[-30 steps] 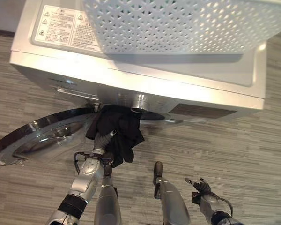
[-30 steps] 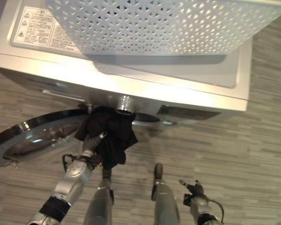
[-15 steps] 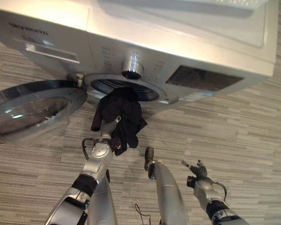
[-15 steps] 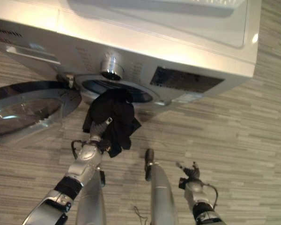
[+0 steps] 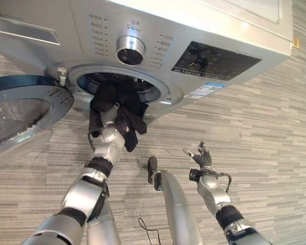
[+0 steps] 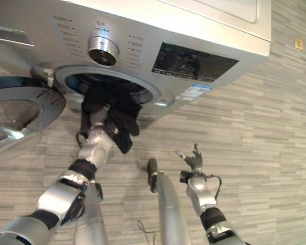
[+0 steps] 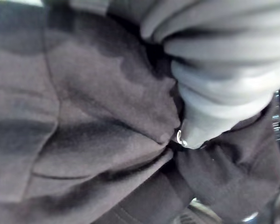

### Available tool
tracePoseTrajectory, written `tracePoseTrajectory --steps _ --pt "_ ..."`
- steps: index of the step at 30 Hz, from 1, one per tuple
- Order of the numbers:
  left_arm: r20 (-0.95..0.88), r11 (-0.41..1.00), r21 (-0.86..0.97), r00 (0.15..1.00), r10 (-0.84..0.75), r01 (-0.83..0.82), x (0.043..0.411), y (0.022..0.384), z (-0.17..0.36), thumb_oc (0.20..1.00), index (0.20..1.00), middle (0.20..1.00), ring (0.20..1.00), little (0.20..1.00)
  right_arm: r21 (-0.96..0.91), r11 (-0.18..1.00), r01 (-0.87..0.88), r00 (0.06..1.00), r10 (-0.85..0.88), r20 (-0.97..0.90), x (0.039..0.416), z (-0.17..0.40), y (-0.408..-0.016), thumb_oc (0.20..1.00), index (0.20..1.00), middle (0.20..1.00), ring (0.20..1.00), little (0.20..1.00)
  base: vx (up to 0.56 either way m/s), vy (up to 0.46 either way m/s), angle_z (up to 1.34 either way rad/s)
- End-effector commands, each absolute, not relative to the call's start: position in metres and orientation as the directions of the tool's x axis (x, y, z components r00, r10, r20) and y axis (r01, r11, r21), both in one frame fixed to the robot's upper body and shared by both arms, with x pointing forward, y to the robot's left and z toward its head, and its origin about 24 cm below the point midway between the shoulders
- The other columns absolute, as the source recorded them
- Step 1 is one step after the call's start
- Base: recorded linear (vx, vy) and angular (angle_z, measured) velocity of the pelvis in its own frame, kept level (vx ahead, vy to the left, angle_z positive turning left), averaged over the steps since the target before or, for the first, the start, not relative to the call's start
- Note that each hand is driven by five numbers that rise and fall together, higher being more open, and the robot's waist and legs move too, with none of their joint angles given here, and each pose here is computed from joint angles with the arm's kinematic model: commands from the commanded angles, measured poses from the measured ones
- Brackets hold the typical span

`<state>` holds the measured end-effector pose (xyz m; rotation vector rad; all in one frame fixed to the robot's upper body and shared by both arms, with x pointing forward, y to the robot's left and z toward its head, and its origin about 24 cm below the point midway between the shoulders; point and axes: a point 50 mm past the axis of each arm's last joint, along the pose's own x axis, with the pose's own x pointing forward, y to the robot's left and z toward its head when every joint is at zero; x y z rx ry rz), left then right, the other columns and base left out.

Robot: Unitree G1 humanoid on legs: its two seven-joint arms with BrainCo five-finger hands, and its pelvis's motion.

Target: Grab the laundry basket,head to the washer,open it,put in the laundry and shut it.

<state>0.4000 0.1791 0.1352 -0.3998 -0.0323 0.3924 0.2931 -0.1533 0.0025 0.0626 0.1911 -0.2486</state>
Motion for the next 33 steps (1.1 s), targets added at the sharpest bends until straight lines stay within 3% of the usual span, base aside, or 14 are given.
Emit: tracePoseTrajectory --steps 1,9,10,11,16,20,22,23,24,25,26,27,28,33 --pt "0.205 0.822 -0.471 0.866 0.456 -0.321 0.411 0.201 0.228 0.2 0.2 0.2 0.2 0.2 0.112 0.966 0.234 0.97 -0.239 0.039 0.292 0.046 -0.167 1.0 1.0 1.0 1.0 1.0 -0.01 -0.032 -0.05" --pt "0.332 0.757 -0.606 0.786 0.521 -0.246 0.406 0.214 0.298 0.2 0.2 0.2 0.2 0.2 0.163 0.964 0.209 0.958 -0.236 0.164 0.284 0.068 -0.171 1.0 1.0 1.0 1.0 1.0 0.02 -0.04 -0.11" --pt "0.355 0.62 -0.782 0.773 0.525 -0.063 0.4 0.2 0.333 0.2 0.2 0.2 0.2 0.2 0.14 0.964 0.228 0.955 -0.249 0.161 0.284 0.067 -0.172 1.0 1.0 1.0 1.0 1.0 0.07 -0.068 -0.17" --pt "0.45 0.561 -0.818 0.747 0.489 0.127 0.388 0.175 0.368 0.2 0.2 0.2 0.2 0.2 0.062 0.964 0.26 0.948 -0.267 0.175 0.284 0.067 -0.178 1.0 1.0 1.0 1.0 1.0 0.06 -0.067 -0.16" --pt "0.583 0.435 -0.801 0.703 0.409 0.411 0.358 0.123 0.415 0.2 0.2 0.2 0.2 0.2 0.006 0.951 0.309 0.941 -0.306 0.146 0.284 0.063 -0.191 1.0 1.0 1.0 1.0 1.0 0.04 -0.031 0.03" --pt "0.594 0.422 -0.798 0.682 0.426 0.431 0.348 0.123 0.438 0.2 0.2 0.2 0.2 0.2 -0.016 0.947 0.322 0.934 -0.315 0.171 0.286 0.07 -0.197 1.0 1.0 1.0 1.0 1.0 0.03 -0.005 0.1" --pt "0.642 0.518 -0.757 0.603 0.474 0.399 0.335 0.15 0.469 0.2 0.2 0.2 0.2 0.2 -0.049 0.941 0.335 0.921 -0.316 0.226 0.286 0.08 -0.204 1.0 1.0 1.0 1.0 1.0 0.05 -0.01 -0.08" --pt "0.635 0.56 -0.752 0.61 0.474 0.348 0.339 0.157 0.469 0.533 0.533 0.533 0.533 0.533 -0.056 0.938 0.341 0.919 -0.32 0.231 0.285 0.082 -0.207 1.0 1.0 1.0 1.0 1.0 0.03 -0.022 -0.15" --pt "0.636 0.561 -0.751 0.611 0.472 0.348 0.339 0.158 0.47 0.74 0.74 0.74 0.74 0.74 -0.055 0.939 0.34 0.919 -0.319 0.232 0.284 0.082 -0.207 1.0 1.0 1.0 1.0 1.0 0.05 -0.046 -0.16" --pt "0.633 0.684 -0.692 0.651 0.42 0.231 0.354 0.168 0.461 1.0 1.0 1.0 1.0 1.0 -0.062 0.932 0.356 0.917 -0.336 0.218 0.28 0.079 -0.216 1.0 1.0 1.0 1.0 1.0 0.03 -0.035 -0.11" --pt "0.633 0.687 -0.689 0.653 0.416 0.231 0.354 0.168 0.462 1.0 1.0 1.0 1.0 1.0 -0.061 0.933 0.355 0.917 -0.335 0.216 0.279 0.079 -0.216 1.0 1.0 1.0 1.0 1.0 0.04 -0.031 -0.07" --pt "0.614 0.858 -0.513 0.713 0.338 0.035 0.373 0.182 0.443 1.0 1.0 1.0 1.0 1.0 -0.079 0.931 0.356 0.921 -0.335 0.199 0.276 0.076 -0.226 1.0 1.0 1.0 1.0 1.0 0.0 0.0 0.0" --pt "0.604 0.918 -0.395 0.739 0.297 -0.046 0.38 0.187 0.434 1.0 1.0 1.0 1.0 1.0 -0.092 0.932 0.349 0.924 -0.327 0.197 0.275 0.077 -0.229 1.0 1.0 1.0 1.0 1.0 0.0 0.0 0.0" --pt "0.568 0.966 -0.039 0.79 0.231 -0.254 0.391 0.194 0.419 1.0 1.0 1.0 1.0 1.0 -0.109 0.933 0.342 0.93 -0.32 0.182 0.273 0.074 -0.235 1.0 1.0 1.0 1.0 1.0 0.0 0.0 0.0"
